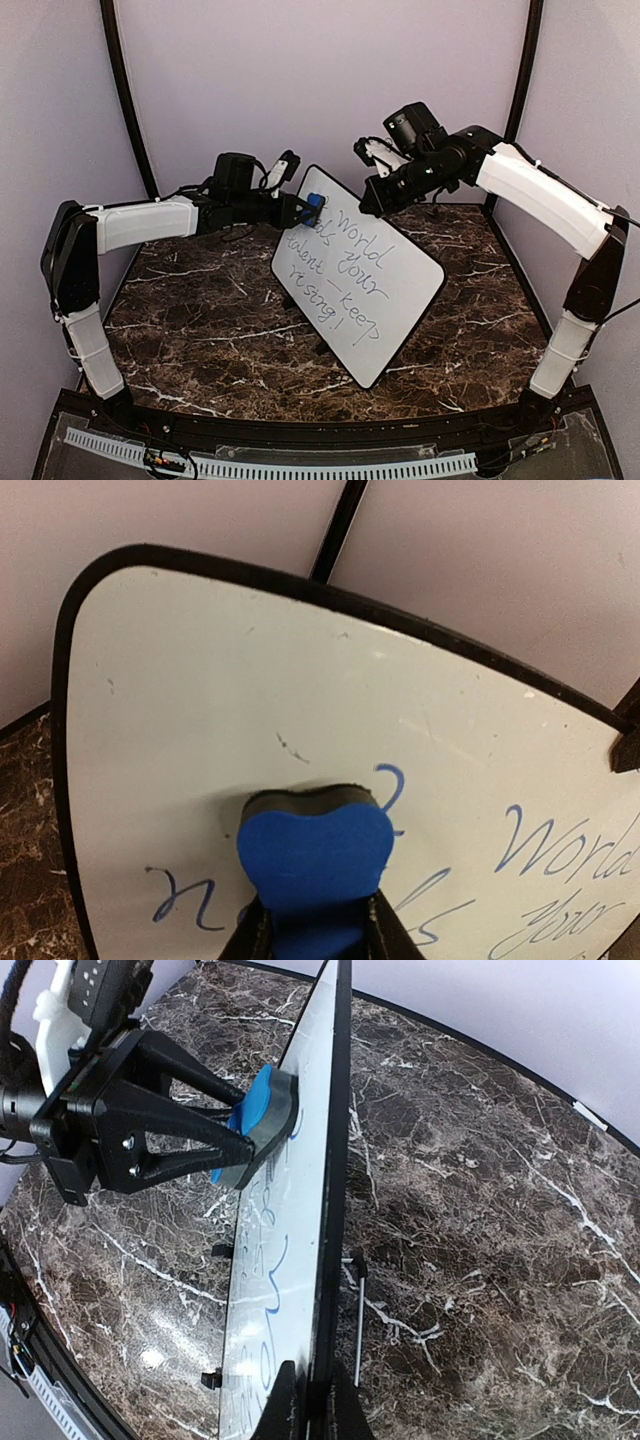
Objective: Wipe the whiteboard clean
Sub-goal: Erase the center of the whiteboard.
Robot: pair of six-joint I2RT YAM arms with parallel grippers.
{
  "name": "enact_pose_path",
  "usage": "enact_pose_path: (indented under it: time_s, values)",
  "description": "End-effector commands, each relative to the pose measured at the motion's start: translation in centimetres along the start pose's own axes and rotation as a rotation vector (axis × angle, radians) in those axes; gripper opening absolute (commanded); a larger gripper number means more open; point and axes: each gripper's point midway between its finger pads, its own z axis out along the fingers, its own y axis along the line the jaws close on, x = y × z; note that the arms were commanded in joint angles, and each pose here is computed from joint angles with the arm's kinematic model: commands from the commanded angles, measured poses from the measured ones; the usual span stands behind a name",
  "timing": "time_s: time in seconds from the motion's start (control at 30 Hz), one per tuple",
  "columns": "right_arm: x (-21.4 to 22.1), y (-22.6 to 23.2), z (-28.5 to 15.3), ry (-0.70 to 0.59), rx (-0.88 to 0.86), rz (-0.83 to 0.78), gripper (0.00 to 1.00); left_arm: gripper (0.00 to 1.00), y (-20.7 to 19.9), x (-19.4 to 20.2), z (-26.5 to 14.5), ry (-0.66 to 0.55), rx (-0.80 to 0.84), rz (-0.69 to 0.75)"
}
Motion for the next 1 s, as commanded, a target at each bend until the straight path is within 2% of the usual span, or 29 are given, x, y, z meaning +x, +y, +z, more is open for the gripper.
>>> enact_pose_path:
  time_s: [0.0, 0.17, 0.5, 0.57, 0.67, 0.8, 0.97]
  values:
    - [0.3, 2.8, 0.4, 0.013, -0.067, -0.171, 0.0, 0.0, -1.0, 5.9, 1.2, 0.132, 0.018, -0.077]
    - [0.2, 2.8, 0.4, 0.003, -0.07, -0.176, 0.0, 0.0, -1.1, 6.4, 1.3, 0.133, 0.013, -0.071]
    - [0.7, 2.8, 0.8, 0.014, -0.076, -0.189, 0.0, 0.0, -2.0, -1.4, 1.6, 0.014, 0.022, 0.034]
    - [0.7, 2.8, 0.7, 0.012, -0.075, -0.192, 0.0, 0.0, -2.2, -1.3, 1.6, 0.029, 0.03, 0.026]
    - [0.6, 2.7, 0.7, 0.01, -0.07, -0.194, 0.0, 0.0, -2.4, -0.1, 1.8, 0.053, 0.052, -0.004]
    - [0.6, 2.6, 0.8, 0.01, -0.069, -0.198, 0.0, 0.0, -2.5, 4.7, 1.8, 0.12, 0.084, -0.096]
    - [0.7, 2.7, 1.0, 0.012, -0.075, -0.2, 0.0, 0.0, -2.3, 7.9, 1.6, 0.16, 0.059, -0.117]
